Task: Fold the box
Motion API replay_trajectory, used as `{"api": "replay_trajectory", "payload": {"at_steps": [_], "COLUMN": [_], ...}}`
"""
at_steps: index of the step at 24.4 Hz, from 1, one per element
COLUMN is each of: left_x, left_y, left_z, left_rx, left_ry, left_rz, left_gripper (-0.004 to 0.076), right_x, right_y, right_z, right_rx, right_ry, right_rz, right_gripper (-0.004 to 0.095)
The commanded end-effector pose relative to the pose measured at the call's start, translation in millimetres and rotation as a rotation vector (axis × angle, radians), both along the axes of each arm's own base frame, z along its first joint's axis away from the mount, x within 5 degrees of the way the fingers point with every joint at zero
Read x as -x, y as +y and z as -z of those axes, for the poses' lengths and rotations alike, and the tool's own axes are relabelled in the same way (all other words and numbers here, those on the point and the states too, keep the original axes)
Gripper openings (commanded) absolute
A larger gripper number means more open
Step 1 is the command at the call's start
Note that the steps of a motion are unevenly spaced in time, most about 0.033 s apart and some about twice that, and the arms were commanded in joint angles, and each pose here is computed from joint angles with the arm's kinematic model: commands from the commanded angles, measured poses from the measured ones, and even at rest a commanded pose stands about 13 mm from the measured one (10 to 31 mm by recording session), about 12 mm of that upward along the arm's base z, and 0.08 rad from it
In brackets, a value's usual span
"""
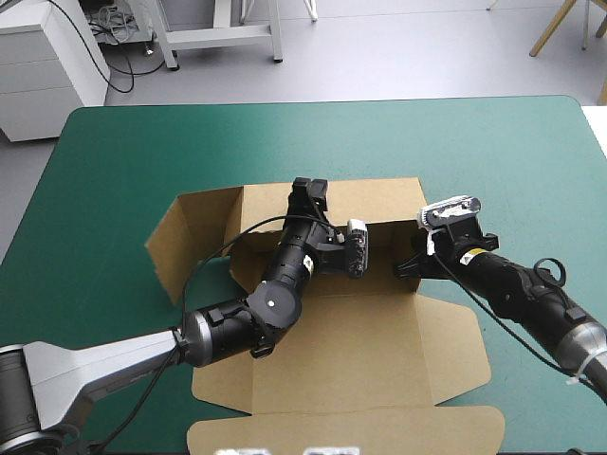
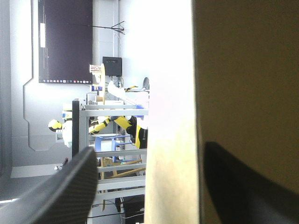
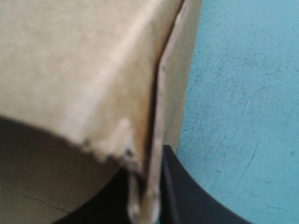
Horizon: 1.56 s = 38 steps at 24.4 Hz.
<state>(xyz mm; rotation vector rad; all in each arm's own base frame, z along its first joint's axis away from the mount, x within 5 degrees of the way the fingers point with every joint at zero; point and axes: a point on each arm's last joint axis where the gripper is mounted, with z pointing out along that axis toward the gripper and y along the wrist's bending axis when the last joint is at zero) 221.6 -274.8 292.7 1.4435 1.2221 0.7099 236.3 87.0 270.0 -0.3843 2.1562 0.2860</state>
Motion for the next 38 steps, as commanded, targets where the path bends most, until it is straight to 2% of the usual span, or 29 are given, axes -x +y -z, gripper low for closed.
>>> {"api": "replay_trajectory", "payload": {"at_steps": [1,11,17,20,29,30,32,34,35,38], "left_x": [2.6,34.2,51.4,53.4,53.4,53.2,52.7,51.4,46.3,21.3], "left_y": [2.7,-13.6,-18.9,-20.1,-20.1,-19.4,-17.3,-14.6,-12.3,-0.6], "left_z": [-29.2,-34.2,-37.8,-37.7,-37.1,-36.4,-32.1,-26.7,-27.8,-50.9], "left_rx": [0.029,0.019,-0.033,-0.034,-0.033,-0.029,-0.074,-0.174,-0.218,-0.149], "left_ry": [-0.122,-0.185,-0.246,-0.247,-0.239,-0.229,-0.193,-0.138,-0.048,0.288], "left_rz": [0.015,0.03,0.024,0.033,0.032,0.024,0.008,0.002,-0.003,-0.055], "left_gripper": [0.0637,0.0635,0.0635,0.0635,0.0634,0.0615,0.0471,0.0127,0.001,0.0013], "right_x": [-0.3,-17.9,-51.9,-76.5,-101.9,-102.3,-102.2,-101.7,-101.4,-99.1], "right_y": [1.5,5.7,12.8,16.1,18.9,18.7,18.4,17.9,17.7,16.4], "right_z": [-16.7,-42.4,-45.9,-50.2,-82.0,-85.0,-89.4,-89.6,-89.2,-87.1], "right_rx": [-0.051,-0.09,-0.038,0.013,0.053,0.056,0.057,0.063,0.063,0.081], "right_ry": [-0.057,-0.105,-0.029,0.012,0.019,0.021,0.025,0.033,0.039,0.079], "right_rz": [0.015,0.043,0.084,0.125,0.175,0.177,0.181,0.183,0.186,0.193], "right_gripper": [-0.0008,-0.0008,-0.0008,-0.0008,-0.0008,-0.0008,-0.0008,-0.001,-0.001,-0.001]}}
